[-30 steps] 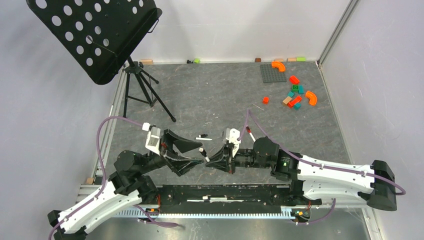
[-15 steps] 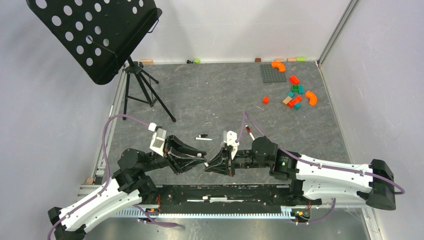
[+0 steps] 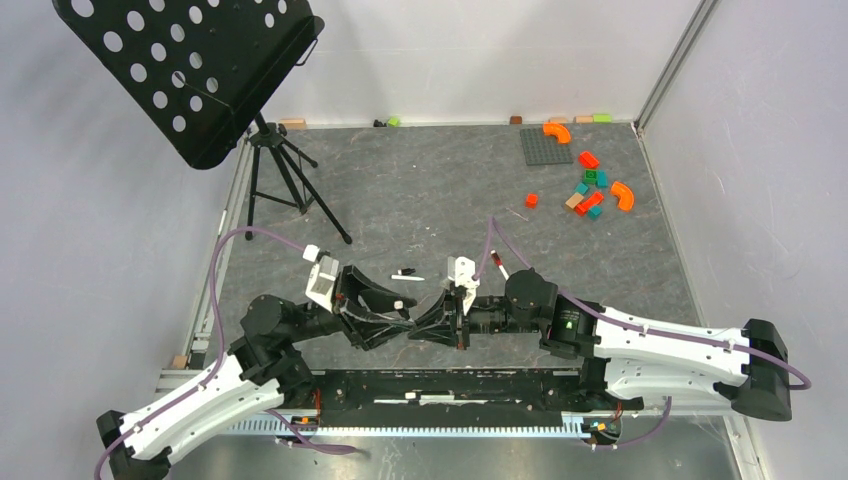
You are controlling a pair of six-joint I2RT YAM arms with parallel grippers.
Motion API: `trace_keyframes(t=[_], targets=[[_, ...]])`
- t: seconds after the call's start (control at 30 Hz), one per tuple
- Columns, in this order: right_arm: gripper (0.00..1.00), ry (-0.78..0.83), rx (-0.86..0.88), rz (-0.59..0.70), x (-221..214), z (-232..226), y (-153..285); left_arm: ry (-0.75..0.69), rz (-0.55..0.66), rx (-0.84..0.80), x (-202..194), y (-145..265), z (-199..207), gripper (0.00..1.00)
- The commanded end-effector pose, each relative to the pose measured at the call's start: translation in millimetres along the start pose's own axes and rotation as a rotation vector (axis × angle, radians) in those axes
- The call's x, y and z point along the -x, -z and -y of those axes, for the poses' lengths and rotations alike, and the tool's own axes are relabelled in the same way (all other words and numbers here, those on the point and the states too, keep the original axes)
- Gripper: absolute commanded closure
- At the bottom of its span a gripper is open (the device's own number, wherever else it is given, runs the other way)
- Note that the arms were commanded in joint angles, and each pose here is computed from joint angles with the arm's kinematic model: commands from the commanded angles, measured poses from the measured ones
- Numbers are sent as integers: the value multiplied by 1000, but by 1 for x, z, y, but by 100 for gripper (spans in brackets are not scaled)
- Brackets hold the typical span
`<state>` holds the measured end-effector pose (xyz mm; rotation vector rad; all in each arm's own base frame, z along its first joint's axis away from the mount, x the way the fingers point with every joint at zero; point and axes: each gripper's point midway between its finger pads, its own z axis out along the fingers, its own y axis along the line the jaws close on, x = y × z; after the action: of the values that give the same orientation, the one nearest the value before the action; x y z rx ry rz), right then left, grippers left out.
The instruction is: Insert the pens into the pen caps
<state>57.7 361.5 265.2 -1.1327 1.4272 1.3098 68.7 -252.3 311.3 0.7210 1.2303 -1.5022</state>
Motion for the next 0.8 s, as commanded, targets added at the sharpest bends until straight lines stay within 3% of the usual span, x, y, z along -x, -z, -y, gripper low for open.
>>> trace_keyframes(t=[0.0,0.07,0.17,0.33,0.53,0.67,0.77], targets=[[100,41,3,84,35,-4,0,-16,15,-4,4,-1,1,30],[100,40,4,83,35,-4,0,-26,26,-7,7,1,3,20],[100,38,-1,77,31,-3,0,-38,59,2,14,3,4,19],[100,29,3,66,24,-3,0,-55,117,40,29,7,2,27],[100,23,-1,63,23,-2,-1,-53,93,38,27,1,0,40],[100,20,-2,59,22,-1,-3,-43,79,29,24,-3,-1,60],[100,19,-2,65,25,-2,-3,-36,72,35,22,-4,-3,90]])
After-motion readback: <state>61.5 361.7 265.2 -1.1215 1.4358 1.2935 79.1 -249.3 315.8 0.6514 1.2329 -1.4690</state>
